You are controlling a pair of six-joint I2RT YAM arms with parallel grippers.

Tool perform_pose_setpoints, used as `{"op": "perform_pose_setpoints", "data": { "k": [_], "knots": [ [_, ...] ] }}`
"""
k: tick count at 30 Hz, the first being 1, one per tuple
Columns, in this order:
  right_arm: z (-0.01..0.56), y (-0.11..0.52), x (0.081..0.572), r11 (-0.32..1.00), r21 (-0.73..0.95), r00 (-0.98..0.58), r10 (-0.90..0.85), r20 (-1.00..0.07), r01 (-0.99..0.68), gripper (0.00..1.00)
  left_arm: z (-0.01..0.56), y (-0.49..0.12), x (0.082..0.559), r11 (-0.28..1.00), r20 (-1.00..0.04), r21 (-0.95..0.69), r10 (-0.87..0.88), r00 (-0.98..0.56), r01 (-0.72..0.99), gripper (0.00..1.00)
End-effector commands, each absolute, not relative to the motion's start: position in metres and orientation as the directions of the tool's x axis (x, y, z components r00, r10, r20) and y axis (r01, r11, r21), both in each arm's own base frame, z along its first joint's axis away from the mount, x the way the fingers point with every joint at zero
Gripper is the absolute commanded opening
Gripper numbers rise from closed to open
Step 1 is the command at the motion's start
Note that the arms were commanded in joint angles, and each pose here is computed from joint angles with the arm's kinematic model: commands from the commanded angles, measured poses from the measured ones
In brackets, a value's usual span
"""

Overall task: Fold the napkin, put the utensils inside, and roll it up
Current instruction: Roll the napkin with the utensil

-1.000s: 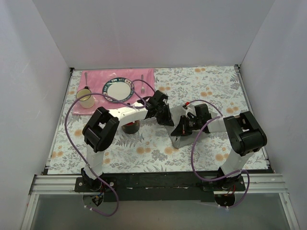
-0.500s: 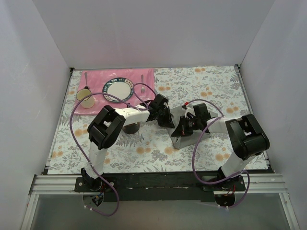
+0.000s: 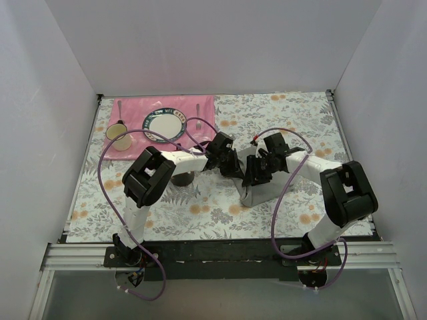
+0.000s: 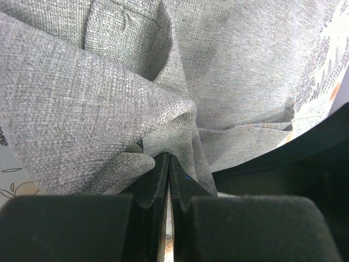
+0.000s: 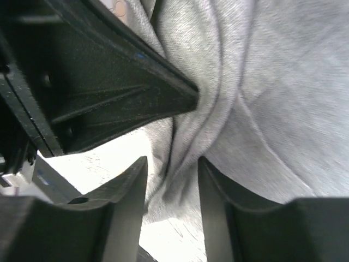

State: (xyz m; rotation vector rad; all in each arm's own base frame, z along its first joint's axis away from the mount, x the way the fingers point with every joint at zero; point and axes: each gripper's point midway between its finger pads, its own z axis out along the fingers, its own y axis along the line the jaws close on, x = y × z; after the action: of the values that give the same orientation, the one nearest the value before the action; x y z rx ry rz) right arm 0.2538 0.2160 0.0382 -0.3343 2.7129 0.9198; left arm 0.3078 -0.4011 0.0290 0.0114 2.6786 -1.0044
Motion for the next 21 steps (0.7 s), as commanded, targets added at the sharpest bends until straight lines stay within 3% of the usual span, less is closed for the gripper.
{"op": "perform_pose_setpoints", "data": {
  "k": [1, 3, 6, 7, 10, 21],
  "knots": [
    [0.057, 0.196, 0.254, 0.814, 0.444, -0.912, -0.237, -0.335, -0.375, 0.52, -0.015, -0.374, 0.299, 0.839, -0.226, -0.540, -0.071, -0.971, 0.065, 0.00],
    [0.064, 0.194, 0.250, 0.815, 0.408, -0.895, -0.277, -0.350, -0.411, 0.56, -0.015, -0.375, 0.300, 0.835, -0.223, -0.546, -0.071, -0.972, 0.065, 0.00],
    [0.075, 0.200, 0.245, 0.813, 0.325, -0.849, -0.343, -0.403, -0.483, 0.72, -0.014, -0.377, 0.299, 0.834, -0.212, -0.549, -0.072, -0.975, 0.058, 0.00],
    [0.077, 0.206, 0.237, 0.804, 0.319, -0.837, -0.357, -0.414, -0.501, 0.98, -0.014, -0.377, 0.299, 0.833, -0.206, -0.550, -0.073, -0.976, 0.055, 0.00],
    [0.079, 0.217, 0.230, 0.795, 0.293, -0.805, -0.366, -0.467, -0.532, 0.99, -0.013, -0.377, 0.298, 0.832, -0.189, -0.554, -0.079, -0.979, 0.039, 0.00],
    [0.051, 0.209, 0.211, 0.866, -0.021, -0.771, -0.455, -0.446, -0.500, 0.99, -0.017, -0.376, 0.297, 0.838, -0.160, -0.546, -0.083, -0.984, 0.018, 0.00]
  ]
}}
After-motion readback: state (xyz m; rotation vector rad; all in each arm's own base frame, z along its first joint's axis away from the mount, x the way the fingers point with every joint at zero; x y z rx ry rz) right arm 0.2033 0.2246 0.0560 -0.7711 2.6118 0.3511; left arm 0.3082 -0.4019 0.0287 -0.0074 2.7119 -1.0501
